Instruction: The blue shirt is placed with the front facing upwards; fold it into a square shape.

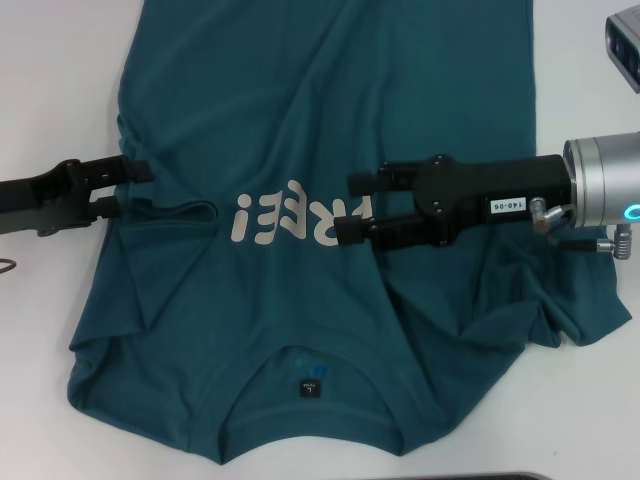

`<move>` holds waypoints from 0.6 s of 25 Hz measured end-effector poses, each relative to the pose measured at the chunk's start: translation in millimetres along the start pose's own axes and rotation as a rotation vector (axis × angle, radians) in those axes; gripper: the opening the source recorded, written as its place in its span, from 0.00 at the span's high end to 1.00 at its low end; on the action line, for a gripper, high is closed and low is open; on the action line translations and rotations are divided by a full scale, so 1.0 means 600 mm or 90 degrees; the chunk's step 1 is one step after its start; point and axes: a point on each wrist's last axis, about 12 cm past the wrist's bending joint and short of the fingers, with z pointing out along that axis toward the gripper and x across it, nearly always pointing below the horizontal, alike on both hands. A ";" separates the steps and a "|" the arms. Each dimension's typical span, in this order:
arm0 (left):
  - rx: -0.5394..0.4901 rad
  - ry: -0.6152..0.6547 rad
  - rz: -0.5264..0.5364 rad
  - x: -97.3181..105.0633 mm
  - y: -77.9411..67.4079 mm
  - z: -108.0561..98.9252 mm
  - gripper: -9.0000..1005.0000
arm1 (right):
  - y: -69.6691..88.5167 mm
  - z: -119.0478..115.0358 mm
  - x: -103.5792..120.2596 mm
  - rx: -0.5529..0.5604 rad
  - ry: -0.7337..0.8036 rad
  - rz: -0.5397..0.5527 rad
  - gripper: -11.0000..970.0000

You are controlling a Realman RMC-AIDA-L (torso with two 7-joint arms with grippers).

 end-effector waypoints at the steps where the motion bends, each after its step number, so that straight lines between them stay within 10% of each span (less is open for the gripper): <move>1: 0.000 0.000 -0.001 0.000 0.000 0.002 0.15 | 0.000 -0.001 0.000 0.001 -0.001 0.002 0.09; 11: -0.005 0.013 0.003 -0.007 -0.010 0.028 0.15 | 0.000 -0.002 0.000 0.002 -0.001 0.003 0.09; 12: 0.049 0.037 0.116 0.011 0.002 -0.042 0.15 | -0.005 -0.002 -0.003 0.015 -0.003 0.001 0.09; 15: 0.046 0.040 0.127 0.011 0.001 -0.038 0.15 | -0.005 -0.002 -0.003 0.015 -0.002 0.000 0.09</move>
